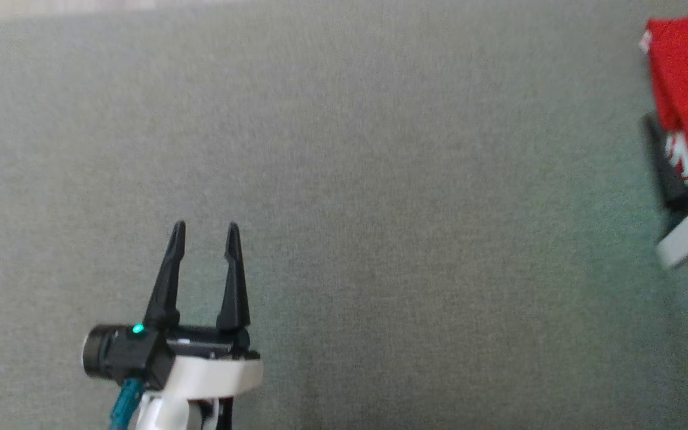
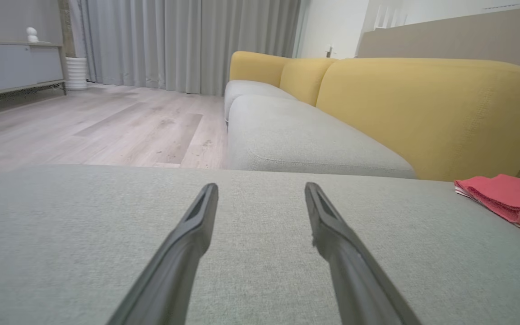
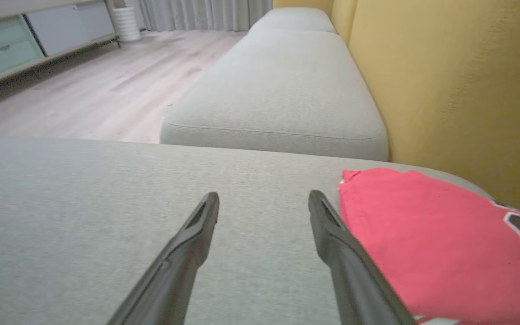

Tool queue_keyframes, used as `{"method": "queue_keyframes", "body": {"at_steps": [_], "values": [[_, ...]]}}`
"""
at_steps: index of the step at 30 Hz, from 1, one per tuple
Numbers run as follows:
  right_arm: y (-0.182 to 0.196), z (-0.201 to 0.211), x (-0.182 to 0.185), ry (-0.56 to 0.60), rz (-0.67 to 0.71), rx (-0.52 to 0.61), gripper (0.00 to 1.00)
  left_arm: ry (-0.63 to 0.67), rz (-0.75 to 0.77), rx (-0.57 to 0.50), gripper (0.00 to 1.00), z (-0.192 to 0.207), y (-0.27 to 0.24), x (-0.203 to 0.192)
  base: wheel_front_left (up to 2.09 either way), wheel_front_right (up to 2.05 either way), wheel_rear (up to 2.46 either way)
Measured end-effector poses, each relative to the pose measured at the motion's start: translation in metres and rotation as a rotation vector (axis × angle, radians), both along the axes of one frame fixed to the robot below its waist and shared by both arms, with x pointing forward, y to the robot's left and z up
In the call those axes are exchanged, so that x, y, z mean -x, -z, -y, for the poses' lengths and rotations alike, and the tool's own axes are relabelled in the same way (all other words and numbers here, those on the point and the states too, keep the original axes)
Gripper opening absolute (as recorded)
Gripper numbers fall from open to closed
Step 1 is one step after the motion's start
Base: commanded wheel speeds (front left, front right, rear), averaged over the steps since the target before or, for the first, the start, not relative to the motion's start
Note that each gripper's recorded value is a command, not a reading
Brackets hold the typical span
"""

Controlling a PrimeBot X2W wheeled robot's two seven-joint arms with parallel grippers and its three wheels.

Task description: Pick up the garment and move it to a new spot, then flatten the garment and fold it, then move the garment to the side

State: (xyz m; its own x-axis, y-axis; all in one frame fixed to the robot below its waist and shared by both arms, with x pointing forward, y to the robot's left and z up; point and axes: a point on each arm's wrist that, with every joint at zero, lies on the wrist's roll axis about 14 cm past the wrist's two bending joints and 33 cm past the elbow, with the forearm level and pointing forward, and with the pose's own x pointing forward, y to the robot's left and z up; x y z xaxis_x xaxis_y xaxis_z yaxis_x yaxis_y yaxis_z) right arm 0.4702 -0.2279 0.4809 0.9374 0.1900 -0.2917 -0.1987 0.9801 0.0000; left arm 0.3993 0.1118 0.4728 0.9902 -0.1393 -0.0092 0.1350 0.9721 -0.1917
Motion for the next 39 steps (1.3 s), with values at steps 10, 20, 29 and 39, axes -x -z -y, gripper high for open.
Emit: {"method": "queue_keyframes", "body": {"at_steps": [10, 20, 29, 39], "values": [[-0.003, -0.081, 0.07, -0.075, 0.222, -0.173, 1.0, -0.078, 0.052, -0.043, 1.0, -0.023, -0.023, 0.059, 0.0, 0.0, 0.0], [-0.046, -0.093, 0.113, -0.022, 0.4, -0.216, 1.0, -0.121, 0.113, -0.045, 1.0, -0.037, -0.038, 0.099, 0.0, 0.0, 0.0], [-0.03, -0.083, 0.138, 0.028, 0.363, -0.22, 1.0, -0.099, 0.11, -0.065, 1.0, -0.037, -0.035, 0.109, 0.0, 0.0, 0.0], [-0.006, -0.076, 0.149, 0.057, 0.292, -0.212, 0.0, -0.089, 0.055, -0.081, 0.0, -0.037, -0.017, 0.112, 0.0, 0.0, 0.0]]}}
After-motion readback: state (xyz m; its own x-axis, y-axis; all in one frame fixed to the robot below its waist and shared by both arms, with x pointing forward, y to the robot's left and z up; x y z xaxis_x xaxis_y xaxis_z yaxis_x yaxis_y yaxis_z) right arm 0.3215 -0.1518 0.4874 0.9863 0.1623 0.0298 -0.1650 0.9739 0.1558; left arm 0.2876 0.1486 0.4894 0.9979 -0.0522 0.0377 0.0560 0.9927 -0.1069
